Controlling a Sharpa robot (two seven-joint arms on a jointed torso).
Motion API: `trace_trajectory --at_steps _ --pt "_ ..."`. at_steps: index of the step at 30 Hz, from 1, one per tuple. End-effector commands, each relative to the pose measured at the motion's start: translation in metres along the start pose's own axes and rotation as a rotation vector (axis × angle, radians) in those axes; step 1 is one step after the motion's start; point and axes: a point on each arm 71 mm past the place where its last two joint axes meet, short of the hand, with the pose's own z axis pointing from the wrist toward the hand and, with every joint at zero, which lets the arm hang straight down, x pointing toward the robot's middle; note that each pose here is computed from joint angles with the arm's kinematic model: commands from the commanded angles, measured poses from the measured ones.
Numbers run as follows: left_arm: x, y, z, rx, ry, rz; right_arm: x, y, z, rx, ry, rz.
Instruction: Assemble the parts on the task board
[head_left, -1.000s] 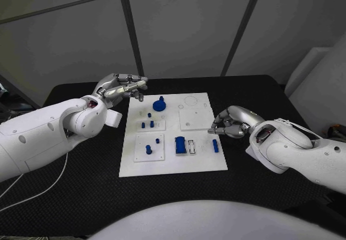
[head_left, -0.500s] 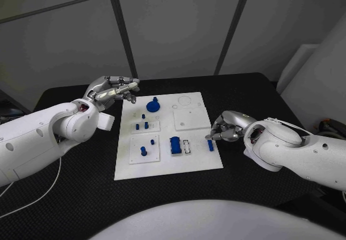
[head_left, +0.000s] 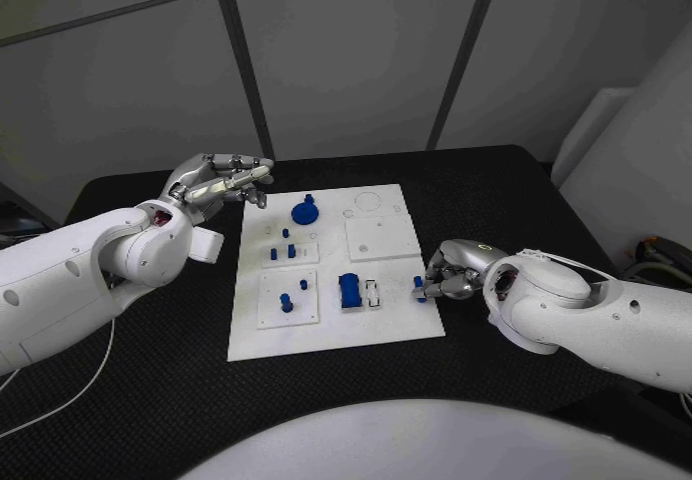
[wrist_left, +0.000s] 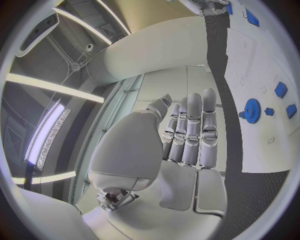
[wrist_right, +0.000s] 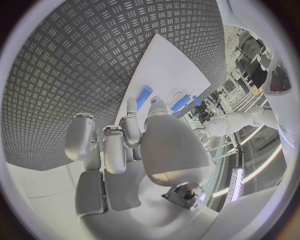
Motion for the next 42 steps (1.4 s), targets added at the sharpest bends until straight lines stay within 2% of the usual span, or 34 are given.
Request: trace_trajectory --at_steps 1,11,19,31,35,42 --pt "0.0001 -0.0008 0.0001 0.003 0.006 -0.007 0.004 0.001 0.001 0.006 0.013 -0.030" --pt "0.0005 0.0002 0.0003 0.001 0.007 -0.008 0.007 0.004 0.005 0.001 0.004 -0.043" --pt "0.0012 0.0004 0.0004 0.000 0.010 -0.009 0.011 0.006 0.009 -0.005 0.025 -0.115" --pt "0.0024 0.0004 0.0001 -0.004 0.015 -0.011 0.012 0.013 0.013 -0.030 0.005 -0.216" --pt "0.0023 0.0005 0.0000 -0.005 0.014 -0.011 0.011 0.015 0.012 -0.033 -0.007 -0.209" --pt "0.0012 0.0003 -0.0009 -0.007 0.012 -0.009 0.007 0.013 0.010 -0.012 -0.045 -0.116"
